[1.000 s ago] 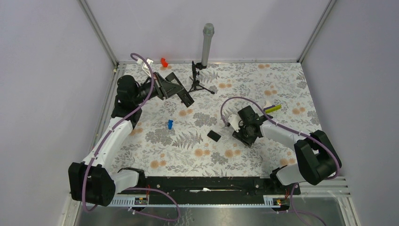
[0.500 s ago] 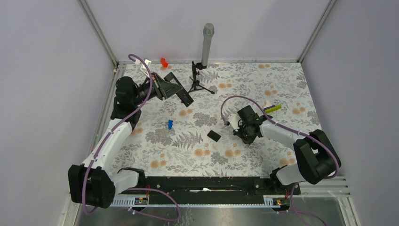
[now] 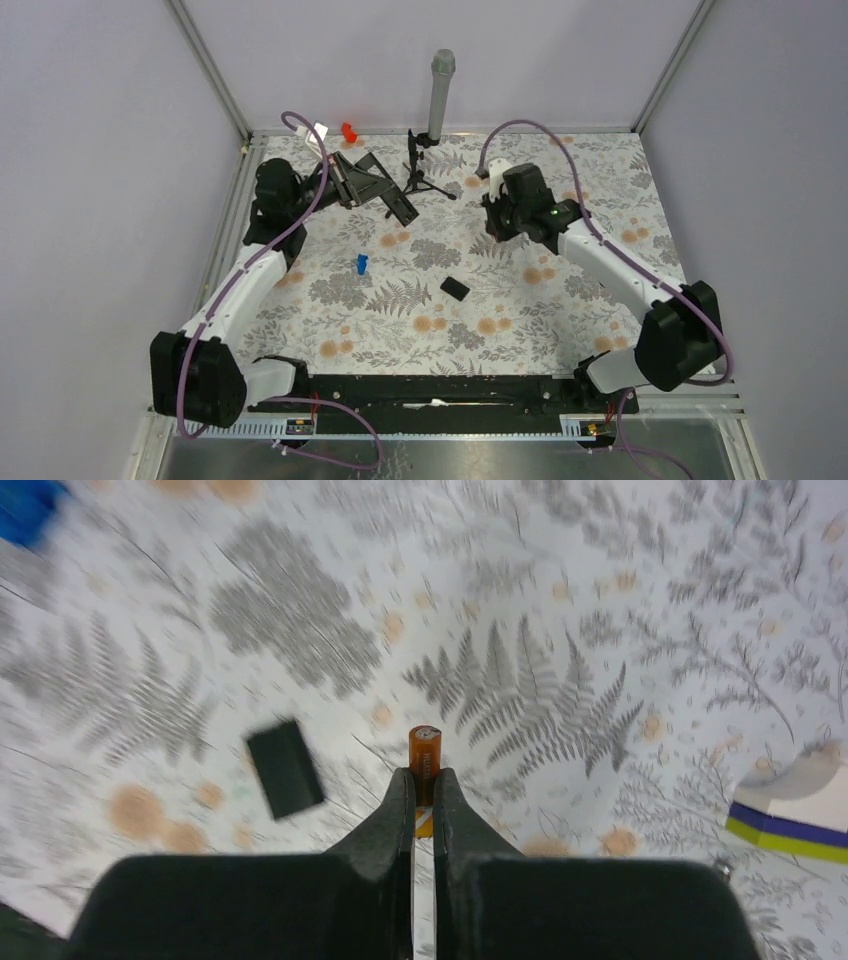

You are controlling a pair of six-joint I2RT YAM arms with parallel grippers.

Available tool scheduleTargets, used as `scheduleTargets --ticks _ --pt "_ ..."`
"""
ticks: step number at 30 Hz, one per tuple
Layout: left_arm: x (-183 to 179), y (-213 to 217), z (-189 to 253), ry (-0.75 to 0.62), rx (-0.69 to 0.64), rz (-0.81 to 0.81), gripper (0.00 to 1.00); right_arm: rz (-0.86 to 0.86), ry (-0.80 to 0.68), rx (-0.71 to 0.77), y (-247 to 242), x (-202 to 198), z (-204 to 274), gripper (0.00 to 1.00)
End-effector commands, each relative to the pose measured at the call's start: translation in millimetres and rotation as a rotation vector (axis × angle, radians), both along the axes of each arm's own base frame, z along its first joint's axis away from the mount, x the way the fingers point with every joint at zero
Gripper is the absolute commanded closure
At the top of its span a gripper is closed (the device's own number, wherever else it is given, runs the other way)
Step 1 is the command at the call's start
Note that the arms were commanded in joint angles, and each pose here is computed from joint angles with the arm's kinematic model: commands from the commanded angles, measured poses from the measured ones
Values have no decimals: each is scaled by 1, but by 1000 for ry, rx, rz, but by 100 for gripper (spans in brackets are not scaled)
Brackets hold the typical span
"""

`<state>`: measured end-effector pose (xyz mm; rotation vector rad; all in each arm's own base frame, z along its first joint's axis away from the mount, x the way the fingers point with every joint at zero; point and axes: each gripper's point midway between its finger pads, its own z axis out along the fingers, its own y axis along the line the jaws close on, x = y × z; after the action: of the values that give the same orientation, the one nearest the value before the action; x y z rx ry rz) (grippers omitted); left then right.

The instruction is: Load the batteries into the remote control

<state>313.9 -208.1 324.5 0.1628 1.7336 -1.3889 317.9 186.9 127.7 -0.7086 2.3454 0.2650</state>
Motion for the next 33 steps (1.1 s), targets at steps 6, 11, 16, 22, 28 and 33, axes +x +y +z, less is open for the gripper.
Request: scheduleTargets --ticks 6,11,16,22,28,33 --pt "-4 -38 71 60 -206 -143 100 32 -237 663 68 -7 204 100" --pt "0 -52 79 92 -230 -188 100 125 -268 832 87 -19 269 100" --pt "0 -58 78 104 -265 -204 100 227 -296 844 109 -25 290 100" --pt "-1 -61 84 133 -326 -217 100 340 -280 784 125 -36 286 100" --pt "2 -63 80 178 -318 -217 100 368 -288 717 131 -34 273 100" --pt "4 -64 76 202 -326 -210 100 375 -326 654 129 -27 264 100"
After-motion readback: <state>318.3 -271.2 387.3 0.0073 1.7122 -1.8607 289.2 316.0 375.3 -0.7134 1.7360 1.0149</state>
